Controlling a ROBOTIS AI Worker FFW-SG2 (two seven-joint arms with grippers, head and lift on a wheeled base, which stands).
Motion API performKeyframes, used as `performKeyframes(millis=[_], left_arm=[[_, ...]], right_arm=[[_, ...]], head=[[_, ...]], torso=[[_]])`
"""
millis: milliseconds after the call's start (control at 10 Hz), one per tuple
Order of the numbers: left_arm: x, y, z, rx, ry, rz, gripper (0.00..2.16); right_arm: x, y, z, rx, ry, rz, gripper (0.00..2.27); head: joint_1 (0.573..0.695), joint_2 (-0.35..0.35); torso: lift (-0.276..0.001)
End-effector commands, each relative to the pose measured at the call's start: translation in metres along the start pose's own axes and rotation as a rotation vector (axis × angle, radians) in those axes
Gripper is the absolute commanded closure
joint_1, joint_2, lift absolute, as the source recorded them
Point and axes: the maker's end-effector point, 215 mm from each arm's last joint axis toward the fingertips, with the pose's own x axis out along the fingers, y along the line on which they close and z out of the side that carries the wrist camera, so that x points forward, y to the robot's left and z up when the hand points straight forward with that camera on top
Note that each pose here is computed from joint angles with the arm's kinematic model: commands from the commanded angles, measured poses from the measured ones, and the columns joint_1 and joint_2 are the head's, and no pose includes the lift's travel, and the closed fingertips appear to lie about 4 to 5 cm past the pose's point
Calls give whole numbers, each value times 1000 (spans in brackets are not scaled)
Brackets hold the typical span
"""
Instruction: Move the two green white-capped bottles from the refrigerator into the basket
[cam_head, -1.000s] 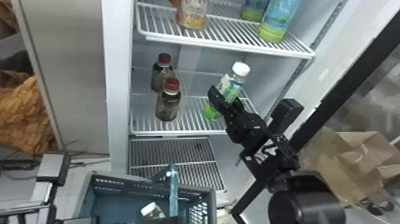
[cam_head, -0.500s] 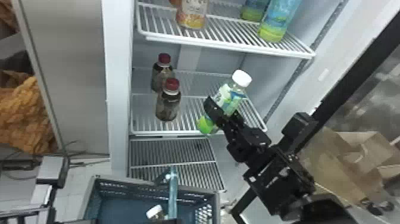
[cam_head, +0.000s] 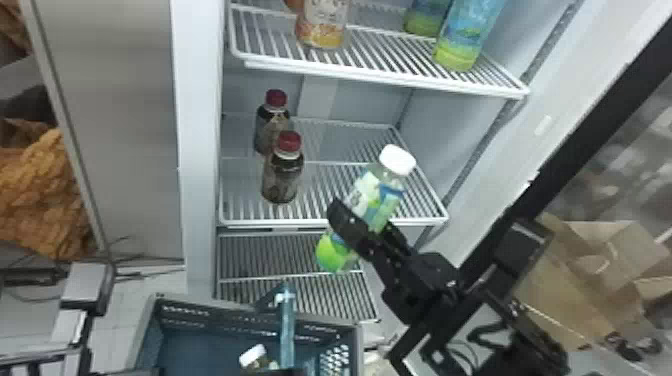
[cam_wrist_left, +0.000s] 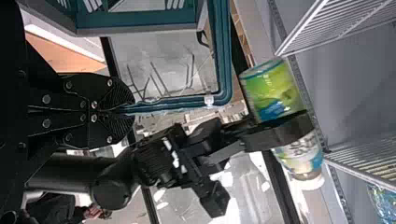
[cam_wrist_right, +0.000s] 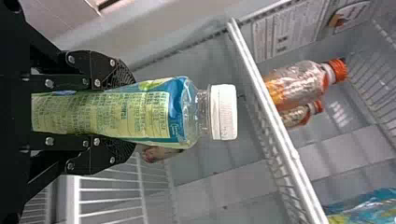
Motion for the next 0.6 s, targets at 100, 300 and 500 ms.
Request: performKeyframes(millis=[100,300,500], left_arm=[[-1,2,1,1,-1,8,1161],[-3,3,1,1,-3,13,1161],[-4,5,2,2,-6,19,1159]], right_arm=[[-22,11,-31,55,95,13,886],[-37,25,-58,104,178,28,886],[-45,32,-79,140,237,40,886]], head=[[695,-350],[695,-350],[695,-348]], torso=[[-263],[-263],[-263]])
